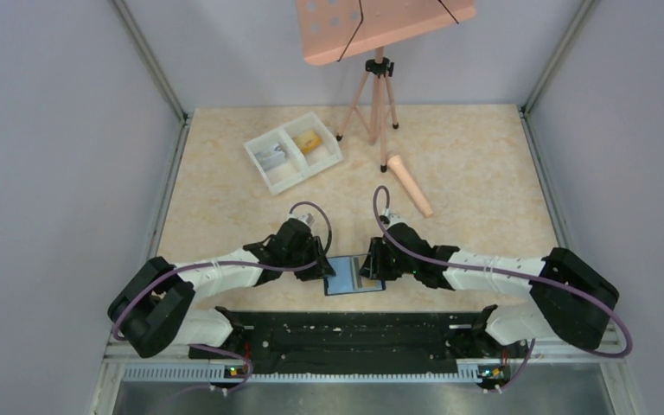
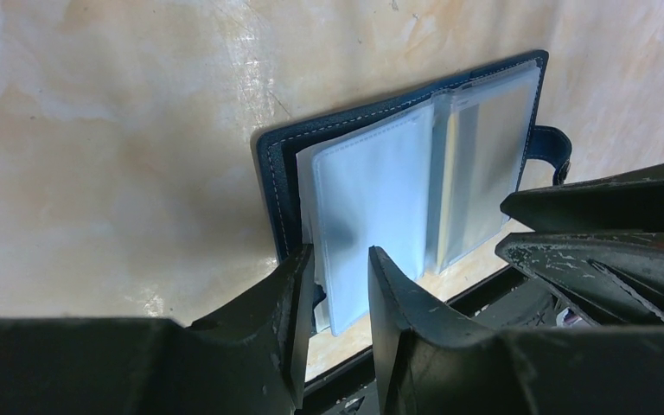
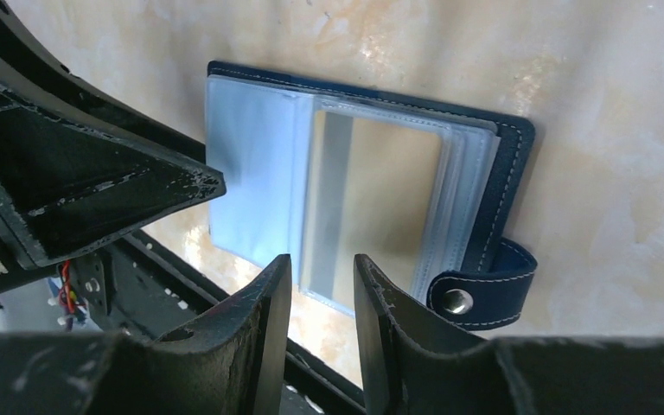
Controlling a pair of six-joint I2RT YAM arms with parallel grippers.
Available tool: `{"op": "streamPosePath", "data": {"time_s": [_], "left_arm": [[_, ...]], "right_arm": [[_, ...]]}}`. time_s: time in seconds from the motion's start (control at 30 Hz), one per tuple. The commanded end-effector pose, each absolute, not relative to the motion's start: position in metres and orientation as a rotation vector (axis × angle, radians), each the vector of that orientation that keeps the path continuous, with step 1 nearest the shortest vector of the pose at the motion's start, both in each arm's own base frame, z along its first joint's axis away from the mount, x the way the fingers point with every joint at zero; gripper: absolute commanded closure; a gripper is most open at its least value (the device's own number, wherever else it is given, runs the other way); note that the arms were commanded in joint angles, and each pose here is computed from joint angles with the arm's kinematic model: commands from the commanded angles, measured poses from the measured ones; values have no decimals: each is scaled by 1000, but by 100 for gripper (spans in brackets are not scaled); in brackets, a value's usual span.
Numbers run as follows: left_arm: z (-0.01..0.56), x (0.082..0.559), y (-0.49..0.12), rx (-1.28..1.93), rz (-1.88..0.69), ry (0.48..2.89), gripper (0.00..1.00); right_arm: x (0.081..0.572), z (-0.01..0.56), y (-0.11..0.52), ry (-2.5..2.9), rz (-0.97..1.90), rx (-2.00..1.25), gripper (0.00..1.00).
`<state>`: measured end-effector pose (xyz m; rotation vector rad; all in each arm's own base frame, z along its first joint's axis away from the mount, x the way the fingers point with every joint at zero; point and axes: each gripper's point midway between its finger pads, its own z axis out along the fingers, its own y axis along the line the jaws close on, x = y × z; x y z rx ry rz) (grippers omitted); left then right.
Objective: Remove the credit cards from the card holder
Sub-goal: Remove the credit card from the card holder.
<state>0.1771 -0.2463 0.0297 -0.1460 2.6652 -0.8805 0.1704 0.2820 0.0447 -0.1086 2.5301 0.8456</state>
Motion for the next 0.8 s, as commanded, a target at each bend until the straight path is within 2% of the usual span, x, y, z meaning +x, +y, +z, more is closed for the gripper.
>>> {"op": "streamPosePath", "data": {"time_s": [0.0, 0.33, 0.77], "left_arm": [[30, 178, -249, -149, -907, 2652, 65], [29, 176, -247, -152, -903, 2655, 66], [30, 176, -248, -153, -907, 2656, 66]], "right_arm": [[175, 65, 295, 2456, 965, -85, 67], [180, 46, 265, 2519, 733, -66, 67], [180, 42, 260, 2538, 678, -94, 67]]}}
